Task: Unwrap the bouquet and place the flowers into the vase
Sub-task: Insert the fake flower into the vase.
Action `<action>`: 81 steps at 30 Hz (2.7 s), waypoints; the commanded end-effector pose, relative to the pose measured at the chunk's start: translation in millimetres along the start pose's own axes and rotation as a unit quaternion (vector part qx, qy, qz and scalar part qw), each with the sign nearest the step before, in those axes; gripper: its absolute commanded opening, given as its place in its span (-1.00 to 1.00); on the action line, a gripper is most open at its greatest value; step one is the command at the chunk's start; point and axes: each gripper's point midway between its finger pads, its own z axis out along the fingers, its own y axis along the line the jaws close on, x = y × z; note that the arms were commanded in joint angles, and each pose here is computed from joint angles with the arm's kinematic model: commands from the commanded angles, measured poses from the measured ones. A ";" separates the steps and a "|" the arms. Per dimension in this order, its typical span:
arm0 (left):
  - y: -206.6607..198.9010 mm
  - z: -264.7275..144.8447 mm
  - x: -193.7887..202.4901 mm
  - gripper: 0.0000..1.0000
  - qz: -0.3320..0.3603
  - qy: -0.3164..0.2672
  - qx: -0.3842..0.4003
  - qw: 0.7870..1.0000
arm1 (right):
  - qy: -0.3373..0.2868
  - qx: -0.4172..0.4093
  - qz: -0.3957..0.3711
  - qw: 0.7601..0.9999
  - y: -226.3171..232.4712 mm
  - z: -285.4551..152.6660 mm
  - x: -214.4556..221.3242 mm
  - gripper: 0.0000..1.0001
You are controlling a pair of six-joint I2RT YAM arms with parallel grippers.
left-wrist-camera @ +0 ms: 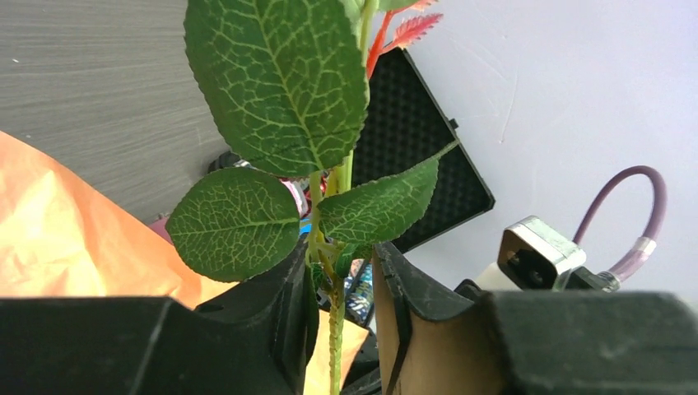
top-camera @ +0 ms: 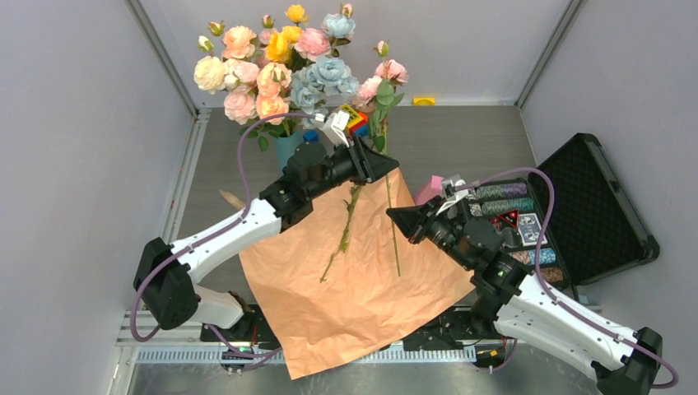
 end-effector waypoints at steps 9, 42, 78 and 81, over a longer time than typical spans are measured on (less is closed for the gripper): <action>-32.9 -6.5 -21.1 -1.00 0.044 -0.013 0.040 0.998 | -0.006 0.004 -0.007 1.000 0.1 -0.1 -5.3 -0.99; -80.8 -75.2 -57.0 -1.00 0.498 0.030 0.119 0.858 | 0.012 0.103 -0.064 0.993 -26.0 1.8 -24.4 0.62; -55.4 -116.9 -239.9 -1.00 0.572 -0.200 0.036 0.795 | -0.003 0.150 -0.008 0.989 -87.6 -3.5 -19.0 0.63; -45.1 -112.9 -239.6 -1.00 0.574 -0.187 0.032 0.797 | -0.004 0.147 -0.005 0.989 -87.0 -3.4 -19.4 0.63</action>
